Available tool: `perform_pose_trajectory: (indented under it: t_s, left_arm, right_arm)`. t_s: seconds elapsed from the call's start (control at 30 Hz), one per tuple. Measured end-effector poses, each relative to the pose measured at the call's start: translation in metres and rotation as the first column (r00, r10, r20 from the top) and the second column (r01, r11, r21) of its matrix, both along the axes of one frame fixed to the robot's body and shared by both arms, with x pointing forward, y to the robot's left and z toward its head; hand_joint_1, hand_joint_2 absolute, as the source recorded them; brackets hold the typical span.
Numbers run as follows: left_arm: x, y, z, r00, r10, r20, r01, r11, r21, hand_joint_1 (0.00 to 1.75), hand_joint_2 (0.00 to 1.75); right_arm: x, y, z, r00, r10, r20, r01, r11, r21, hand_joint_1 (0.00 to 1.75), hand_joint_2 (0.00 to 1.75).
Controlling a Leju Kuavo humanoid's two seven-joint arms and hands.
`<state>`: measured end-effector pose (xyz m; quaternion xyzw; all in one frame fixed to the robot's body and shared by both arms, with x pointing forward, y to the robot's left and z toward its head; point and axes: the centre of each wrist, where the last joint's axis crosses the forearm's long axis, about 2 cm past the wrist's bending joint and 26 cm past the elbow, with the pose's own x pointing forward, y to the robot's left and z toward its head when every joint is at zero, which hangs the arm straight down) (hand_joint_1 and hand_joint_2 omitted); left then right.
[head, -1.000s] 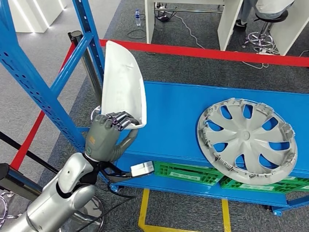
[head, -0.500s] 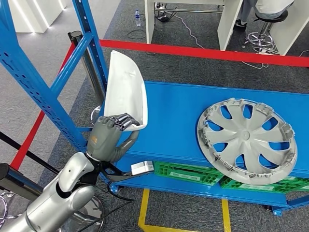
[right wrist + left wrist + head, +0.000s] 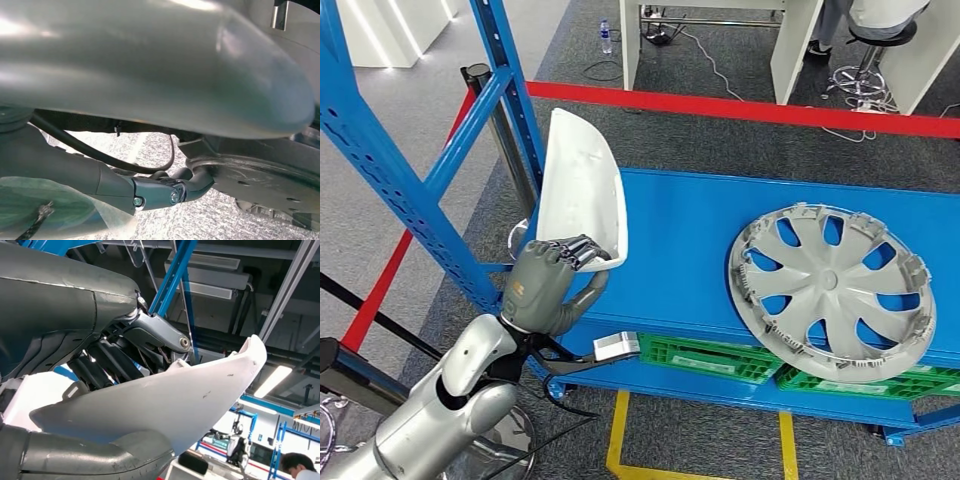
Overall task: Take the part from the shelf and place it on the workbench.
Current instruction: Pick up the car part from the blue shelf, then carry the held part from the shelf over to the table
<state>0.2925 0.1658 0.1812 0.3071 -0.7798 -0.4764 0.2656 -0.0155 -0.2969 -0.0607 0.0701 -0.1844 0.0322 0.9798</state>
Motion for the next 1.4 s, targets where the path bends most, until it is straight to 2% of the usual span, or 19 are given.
perform_pose_trajectory:
  t_s: [1.4]
  left_arm:
    - [0.0019, -0.003, 0.0008, 1.0, 0.003, 0.017, -0.004, 1.0, 0.023, 1.75, 1.75]
  right_arm:
    - [-0.002, 0.0028, 0.008, 1.0, -0.004, 0.009, 0.004, 1.0, 0.007, 0.0, 0.0]
